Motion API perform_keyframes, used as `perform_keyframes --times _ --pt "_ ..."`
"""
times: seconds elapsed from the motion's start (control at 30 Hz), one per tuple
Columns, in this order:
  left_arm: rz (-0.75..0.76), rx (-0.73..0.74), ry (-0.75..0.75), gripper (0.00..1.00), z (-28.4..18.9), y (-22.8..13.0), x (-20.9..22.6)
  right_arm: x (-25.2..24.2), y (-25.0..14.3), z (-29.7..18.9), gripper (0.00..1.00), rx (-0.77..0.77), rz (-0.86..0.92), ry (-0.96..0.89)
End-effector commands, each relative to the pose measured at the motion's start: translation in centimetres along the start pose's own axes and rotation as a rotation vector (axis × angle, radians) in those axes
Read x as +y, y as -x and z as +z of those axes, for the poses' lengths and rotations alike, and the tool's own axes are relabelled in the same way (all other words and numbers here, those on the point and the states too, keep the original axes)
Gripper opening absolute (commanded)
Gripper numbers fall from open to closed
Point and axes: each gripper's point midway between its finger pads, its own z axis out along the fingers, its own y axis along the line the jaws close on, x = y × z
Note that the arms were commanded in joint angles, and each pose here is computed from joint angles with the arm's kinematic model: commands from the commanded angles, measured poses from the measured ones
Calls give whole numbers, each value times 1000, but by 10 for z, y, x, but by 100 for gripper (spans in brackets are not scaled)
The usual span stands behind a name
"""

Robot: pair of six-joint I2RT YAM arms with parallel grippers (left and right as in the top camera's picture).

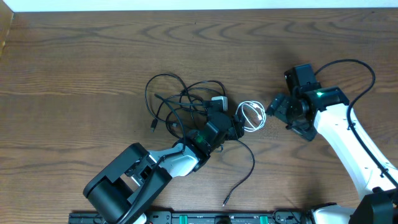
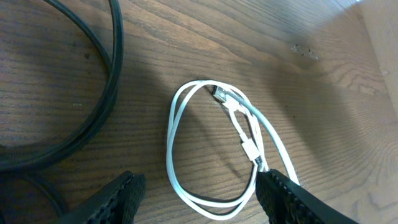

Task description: Untangle cables

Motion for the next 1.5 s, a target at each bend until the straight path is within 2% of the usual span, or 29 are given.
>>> perform_keyframes --times 0.0,0.27,0.43,0.6,0.9,1.1,1.17,1.27,1.47 --pt "25 -8 -3 67 0 3 -3 9 -3 -4 99 9 8 45" --pt "56 2 13 67 0 1 1 14 -3 7 97 -17 -26 68" --pt "56 1 14 67 0 1 1 20 -13 33 80 -49 -148 99" --pt "56 1 14 67 0 1 1 25 -16 58 69 -107 -234 128" --pt "56 3 17 67 0 0 2 31 -8 92 69 -159 -427 106" --pt "57 6 20 67 0 0 2 30 -11 116 63 -134 -456 80" --pt "57 6 20 67 0 0 2 27 -13 123 56 -121 -457 66" --pt "57 7 20 67 0 -1 3 26 -13 129 35 -115 -497 56" --pt "57 17 32 67 0 -3 5 19 -3 134 7 -161 -508 -2"
